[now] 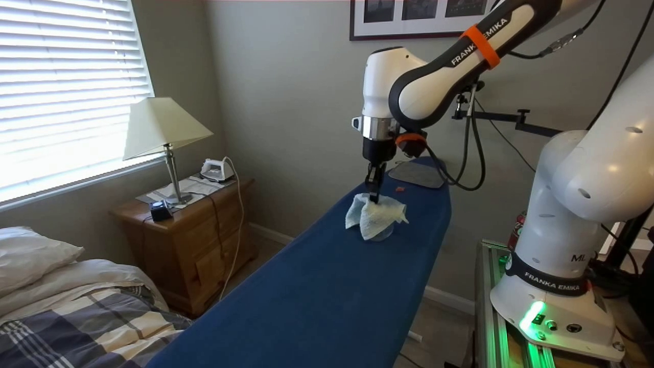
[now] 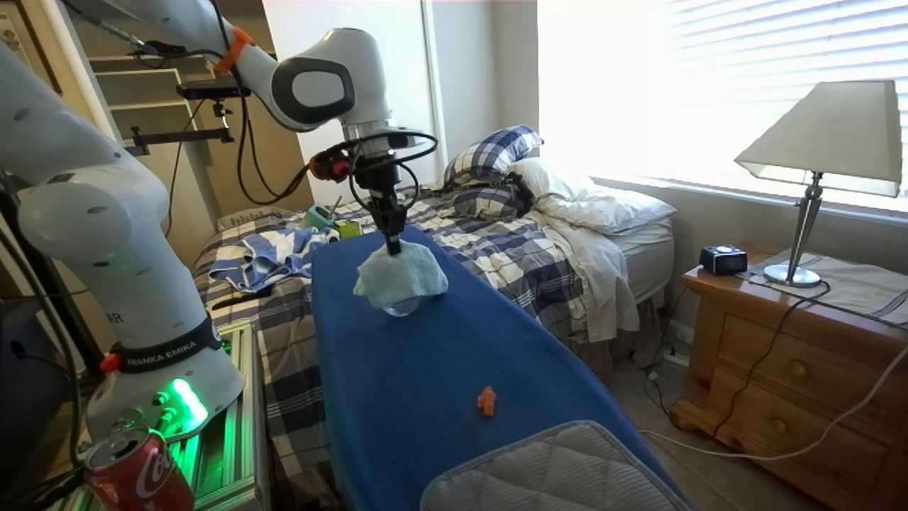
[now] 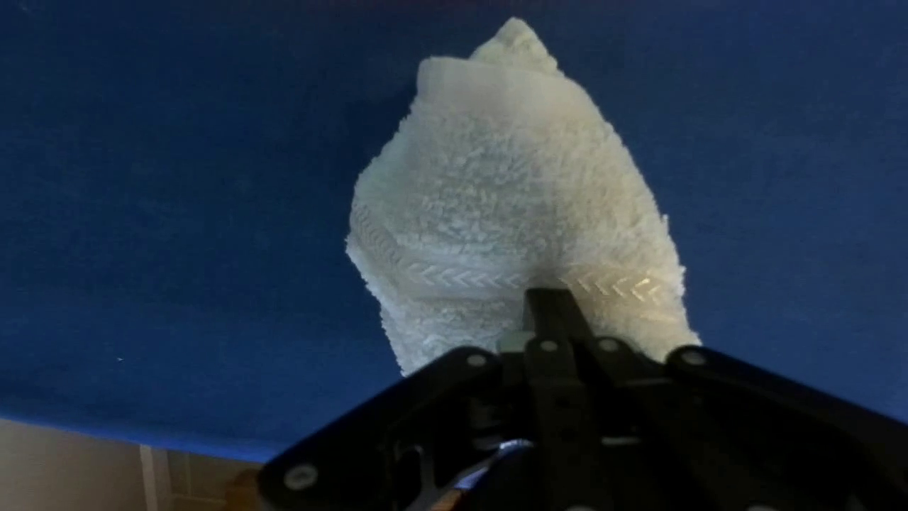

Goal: Put the towel over the glass cup then push the towel into the glass cup.

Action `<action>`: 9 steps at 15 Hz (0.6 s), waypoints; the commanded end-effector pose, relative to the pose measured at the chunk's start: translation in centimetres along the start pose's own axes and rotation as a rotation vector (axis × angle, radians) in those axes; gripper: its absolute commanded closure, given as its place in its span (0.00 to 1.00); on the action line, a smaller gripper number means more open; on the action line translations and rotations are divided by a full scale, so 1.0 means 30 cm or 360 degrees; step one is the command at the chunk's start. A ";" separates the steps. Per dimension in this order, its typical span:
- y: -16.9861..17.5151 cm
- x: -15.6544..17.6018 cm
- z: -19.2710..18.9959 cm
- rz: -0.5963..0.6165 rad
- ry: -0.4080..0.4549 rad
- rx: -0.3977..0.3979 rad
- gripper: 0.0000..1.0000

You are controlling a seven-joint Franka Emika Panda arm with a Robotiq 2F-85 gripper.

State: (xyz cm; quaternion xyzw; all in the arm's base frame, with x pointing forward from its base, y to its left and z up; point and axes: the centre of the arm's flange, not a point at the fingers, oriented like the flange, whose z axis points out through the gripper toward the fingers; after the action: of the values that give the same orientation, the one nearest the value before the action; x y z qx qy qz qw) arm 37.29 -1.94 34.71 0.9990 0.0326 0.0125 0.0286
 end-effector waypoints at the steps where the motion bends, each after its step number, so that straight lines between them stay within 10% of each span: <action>1: 0.018 0.024 0.078 -0.0029 0.0010 0.0023 1.00; 9: 0.052 0.039 0.240 -0.0097 -0.0032 0.0035 1.00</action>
State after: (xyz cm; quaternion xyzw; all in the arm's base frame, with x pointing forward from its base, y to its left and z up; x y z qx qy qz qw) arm 38.78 -3.01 30.07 0.9984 0.0512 0.0074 0.0232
